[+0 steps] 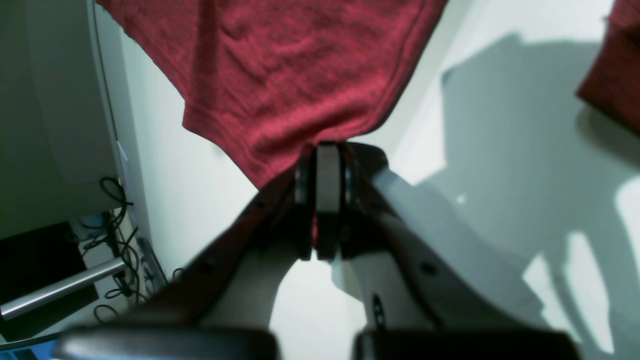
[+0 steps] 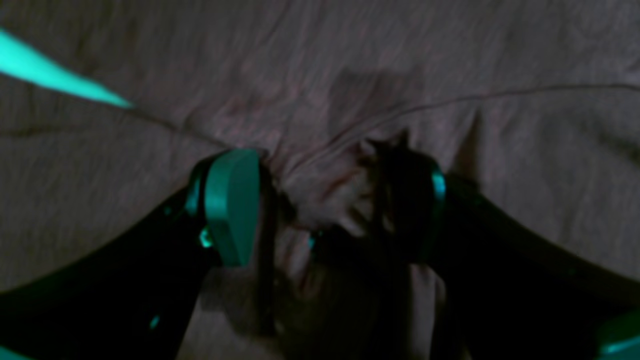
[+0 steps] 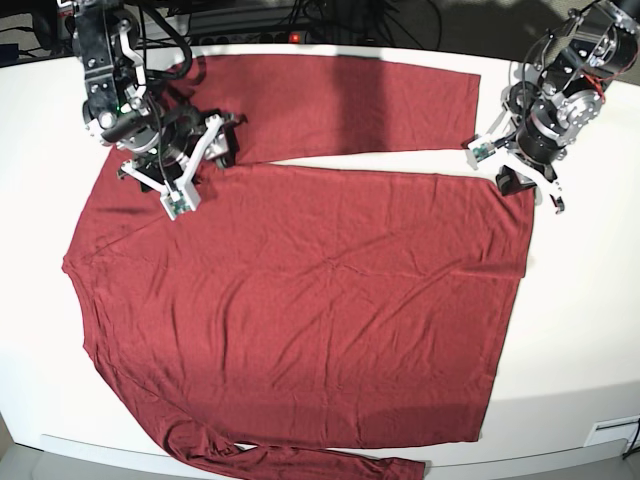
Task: Fold the T-shirt properly
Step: 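Grasp the shoulder fabric near the collar with the right gripper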
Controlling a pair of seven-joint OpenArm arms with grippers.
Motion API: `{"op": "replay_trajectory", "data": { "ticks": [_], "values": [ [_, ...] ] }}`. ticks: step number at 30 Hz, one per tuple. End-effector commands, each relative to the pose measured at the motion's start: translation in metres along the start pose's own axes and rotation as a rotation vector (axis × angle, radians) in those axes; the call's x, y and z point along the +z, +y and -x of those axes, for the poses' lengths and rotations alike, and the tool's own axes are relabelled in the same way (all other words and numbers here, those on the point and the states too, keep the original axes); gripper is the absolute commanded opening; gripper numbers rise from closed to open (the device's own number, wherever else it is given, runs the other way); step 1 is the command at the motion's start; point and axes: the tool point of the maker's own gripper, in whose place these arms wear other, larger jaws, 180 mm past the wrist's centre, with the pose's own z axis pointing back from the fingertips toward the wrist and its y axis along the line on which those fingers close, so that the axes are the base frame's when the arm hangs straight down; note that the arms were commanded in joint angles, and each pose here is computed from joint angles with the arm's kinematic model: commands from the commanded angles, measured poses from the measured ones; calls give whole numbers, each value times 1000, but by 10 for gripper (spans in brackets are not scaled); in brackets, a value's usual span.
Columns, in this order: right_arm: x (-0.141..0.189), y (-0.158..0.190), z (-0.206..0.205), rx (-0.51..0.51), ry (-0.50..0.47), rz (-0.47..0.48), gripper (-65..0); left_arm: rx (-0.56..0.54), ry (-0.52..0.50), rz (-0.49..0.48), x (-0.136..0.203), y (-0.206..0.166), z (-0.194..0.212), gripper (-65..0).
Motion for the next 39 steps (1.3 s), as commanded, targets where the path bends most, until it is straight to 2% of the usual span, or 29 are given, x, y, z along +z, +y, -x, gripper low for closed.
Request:
{"op": "replay_trajectory", "data": {
  "ticks": [1, 10, 12, 16, 18, 27, 33, 37, 39],
  "values": [
    [0, -7, 1, -1, 10, 15, -244, -1, -1, 50, 2, -9, 2, -650],
    [0, -7, 4, -3, 16, 13, -253, -1, -1, 50, 1, -9, 2, -650],
    [0, -7, 4, -3, 16, 13, -338, -1, -1, 49, 1, -9, 2, -650],
    [1, -6, 2, 0, 10, 14, -585, -1, -1, 48, 1, -9, 2, -650],
    [2, -6, -1, 4, 3, 14, -650, -1, -1, 48, 1, -9, 2, -650],
    [4, -6, -18, 9, -84, 15, -650, -1, -1, 48, 1, -9, 2, -650],
    [3, -6, -8, 9, -24, 15, -650, 0, 0, 47, 1, -8, 2, -650],
    [4, -6, -9, 10, -27, 16, -650, -1, -2, 42, 1, -6, 2, -650],
    [5, -6, -12, 13, -35, 17, -650, 8, -5, 6, 1, 1, 0, -650]
  ]
}}
